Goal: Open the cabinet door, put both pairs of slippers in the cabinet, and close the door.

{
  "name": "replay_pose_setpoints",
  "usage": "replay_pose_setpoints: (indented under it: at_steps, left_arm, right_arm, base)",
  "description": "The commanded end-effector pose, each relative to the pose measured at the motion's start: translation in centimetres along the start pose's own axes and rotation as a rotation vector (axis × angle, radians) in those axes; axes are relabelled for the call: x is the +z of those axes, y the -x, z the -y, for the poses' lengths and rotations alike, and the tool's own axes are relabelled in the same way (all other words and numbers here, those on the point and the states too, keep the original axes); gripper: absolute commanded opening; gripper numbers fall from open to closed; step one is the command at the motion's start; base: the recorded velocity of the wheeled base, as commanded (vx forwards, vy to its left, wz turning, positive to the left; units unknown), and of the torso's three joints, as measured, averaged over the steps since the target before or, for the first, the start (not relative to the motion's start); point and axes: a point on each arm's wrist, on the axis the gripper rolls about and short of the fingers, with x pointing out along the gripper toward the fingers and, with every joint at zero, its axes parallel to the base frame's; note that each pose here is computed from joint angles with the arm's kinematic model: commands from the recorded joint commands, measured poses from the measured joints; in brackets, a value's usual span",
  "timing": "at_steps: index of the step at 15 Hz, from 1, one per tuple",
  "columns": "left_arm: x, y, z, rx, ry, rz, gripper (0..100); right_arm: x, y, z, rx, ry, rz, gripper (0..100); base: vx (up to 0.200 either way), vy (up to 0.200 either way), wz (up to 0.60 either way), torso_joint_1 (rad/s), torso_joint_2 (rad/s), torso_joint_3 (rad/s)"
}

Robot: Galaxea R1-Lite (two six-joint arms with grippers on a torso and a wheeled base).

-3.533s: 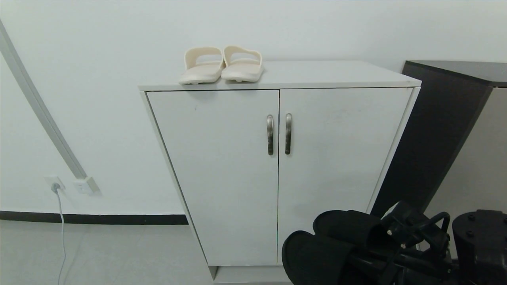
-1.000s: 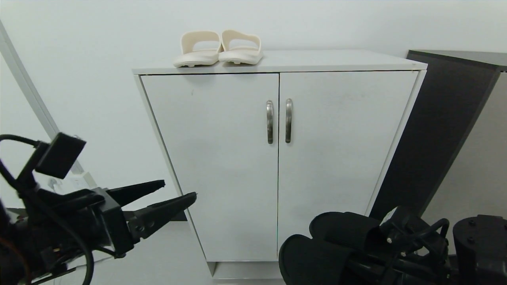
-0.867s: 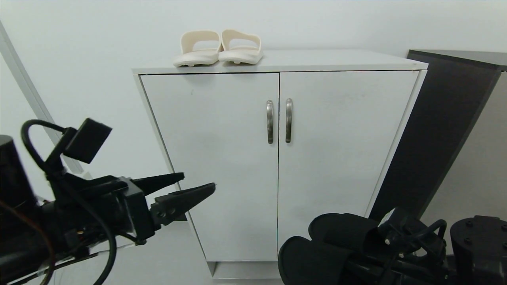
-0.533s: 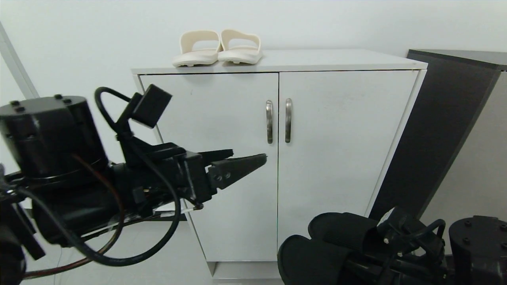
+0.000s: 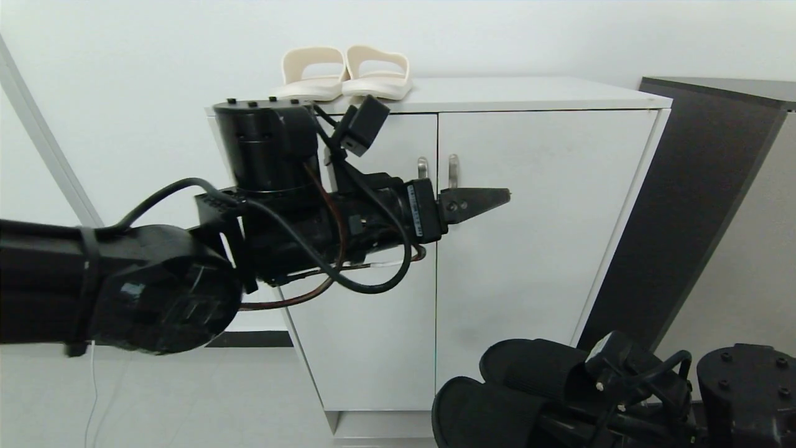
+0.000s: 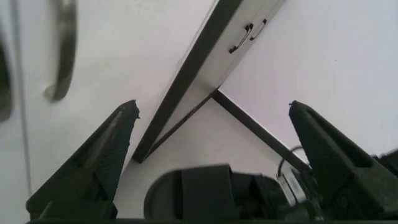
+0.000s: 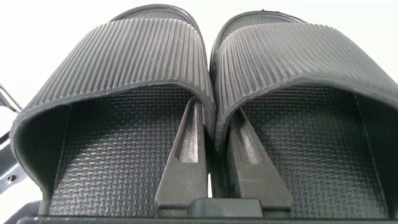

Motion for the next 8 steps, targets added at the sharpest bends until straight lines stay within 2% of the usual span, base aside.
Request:
replay_pose_setpoints:
  at_steps: [1, 4, 6, 8]
  left_arm:
    - [-0.4, -2.7, -1.0, 0.000, 0.010, -0.022, 100]
    - [1.1, -2.0, -1.5, 0.027, -0.003, 0.015, 100]
    - [1.7, -1.8, -1.8, 0.049, -0.007, 0.018, 100]
    - [2.1, -1.7, -1.9, 0.110, -0.019, 0.036, 100]
  right_arm:
    - [-0.1, -0.1, 0.0, 0.002, 0.001, -0.004, 0]
    - [0.0, -0.1, 0.0, 0.000, 0.002, -0.001, 0]
    - [0.0, -0.1, 0.0, 0.000, 0.002, -0.001, 0]
    - [0.0, -0.1, 0.0, 0.000, 0.003, -0.003, 0]
  base:
    - [0.000, 0.000, 0.00, 0.000, 0.00, 0.000]
    - [0.000, 0.000, 0.00, 0.000, 0.00, 0.000]
    - [0.000, 0.000, 0.00, 0.000, 0.00, 0.000]
    - [0.000, 0.000, 0.00, 0.000, 0.00, 0.000]
